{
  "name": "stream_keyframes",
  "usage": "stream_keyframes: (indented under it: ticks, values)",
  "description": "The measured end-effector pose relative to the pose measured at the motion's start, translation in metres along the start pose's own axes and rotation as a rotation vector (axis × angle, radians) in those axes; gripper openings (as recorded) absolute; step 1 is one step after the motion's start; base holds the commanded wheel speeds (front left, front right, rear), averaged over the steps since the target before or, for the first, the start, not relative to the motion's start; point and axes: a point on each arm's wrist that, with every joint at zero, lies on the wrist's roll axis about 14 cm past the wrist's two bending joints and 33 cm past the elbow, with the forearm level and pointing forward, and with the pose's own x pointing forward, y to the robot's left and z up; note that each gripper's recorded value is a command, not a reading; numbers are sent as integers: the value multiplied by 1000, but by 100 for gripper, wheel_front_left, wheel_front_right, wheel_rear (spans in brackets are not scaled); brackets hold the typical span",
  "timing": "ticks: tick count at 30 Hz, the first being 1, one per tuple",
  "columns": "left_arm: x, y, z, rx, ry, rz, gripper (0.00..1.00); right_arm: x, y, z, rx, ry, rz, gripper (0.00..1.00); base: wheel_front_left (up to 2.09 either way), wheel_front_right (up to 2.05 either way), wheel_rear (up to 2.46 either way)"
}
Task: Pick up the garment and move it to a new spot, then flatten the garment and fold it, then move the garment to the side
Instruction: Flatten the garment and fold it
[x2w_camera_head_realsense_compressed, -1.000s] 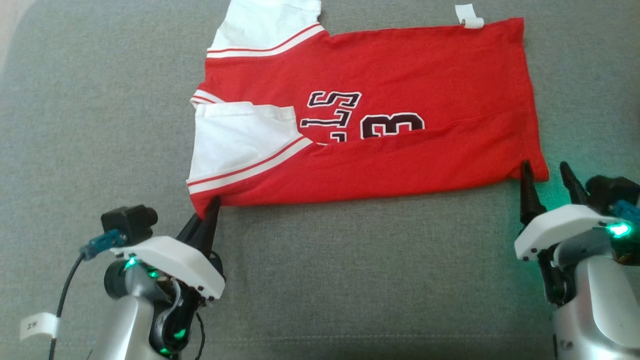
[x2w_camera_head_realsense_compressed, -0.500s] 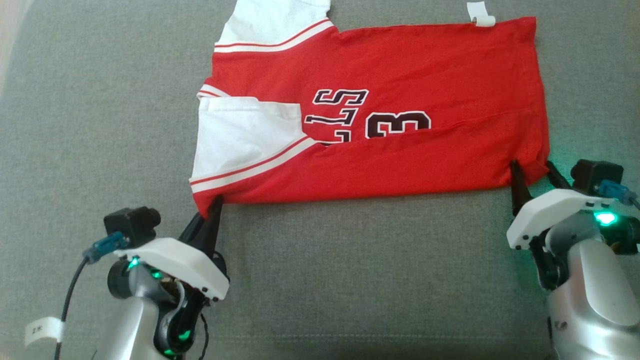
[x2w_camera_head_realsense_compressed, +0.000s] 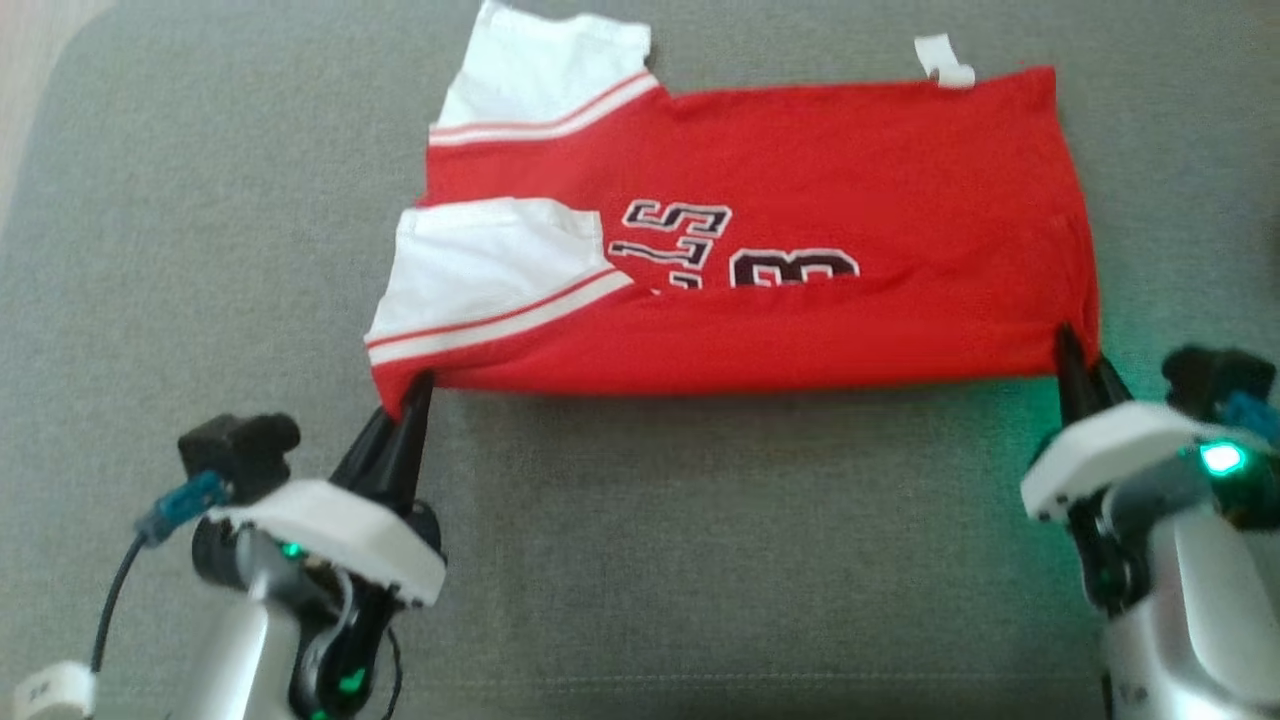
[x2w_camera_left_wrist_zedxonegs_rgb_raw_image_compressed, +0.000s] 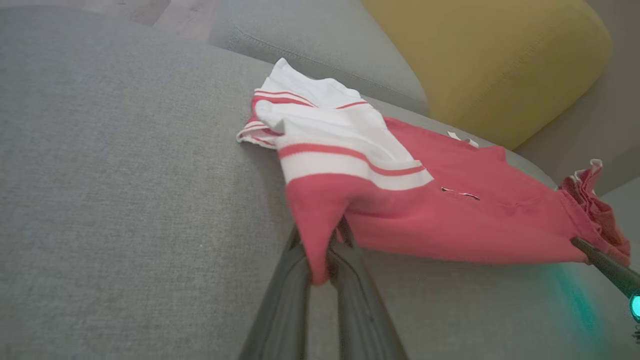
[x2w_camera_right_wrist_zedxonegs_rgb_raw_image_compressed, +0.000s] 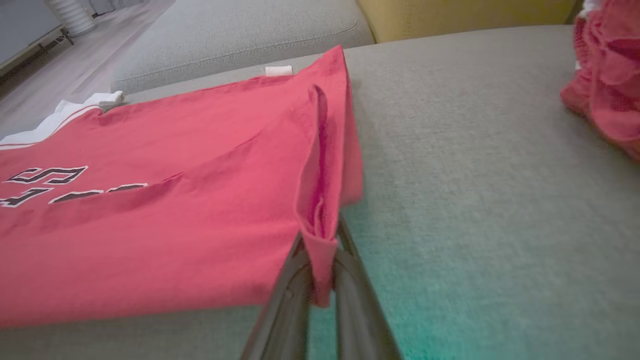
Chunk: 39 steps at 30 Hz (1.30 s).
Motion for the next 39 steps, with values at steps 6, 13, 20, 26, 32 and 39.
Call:
stream_keyframes:
  ticks: [6, 13, 20, 26, 32, 39]
  values:
    - [-32, -1, -24, 12, 88, 4, 0, -37, -10, -24, 19, 42, -17, 0, 0, 0, 0]
    - [-54, -8, -53, -17, 205, 2, 0, -59, -20, -37, 20, 81, -46, 0, 0, 0, 0]
    - [-54, -6, -67, -28, 255, 13, 60, -62, -22, -32, 25, 70, -52, 100, 0, 0, 0]
    - [-48, 2, -65, 0, 261, 23, 100, -73, -37, -32, 30, 51, -96, 100, 0, 0, 0]
    - [-25, 16, -24, 113, 168, 14, 100, -76, -45, -12, 20, -30, -121, 100, 0, 0, 0]
    - [34, -8, 35, 259, 82, -110, 100, -46, -17, 25, -28, -119, -38, 100, 0, 0, 0]
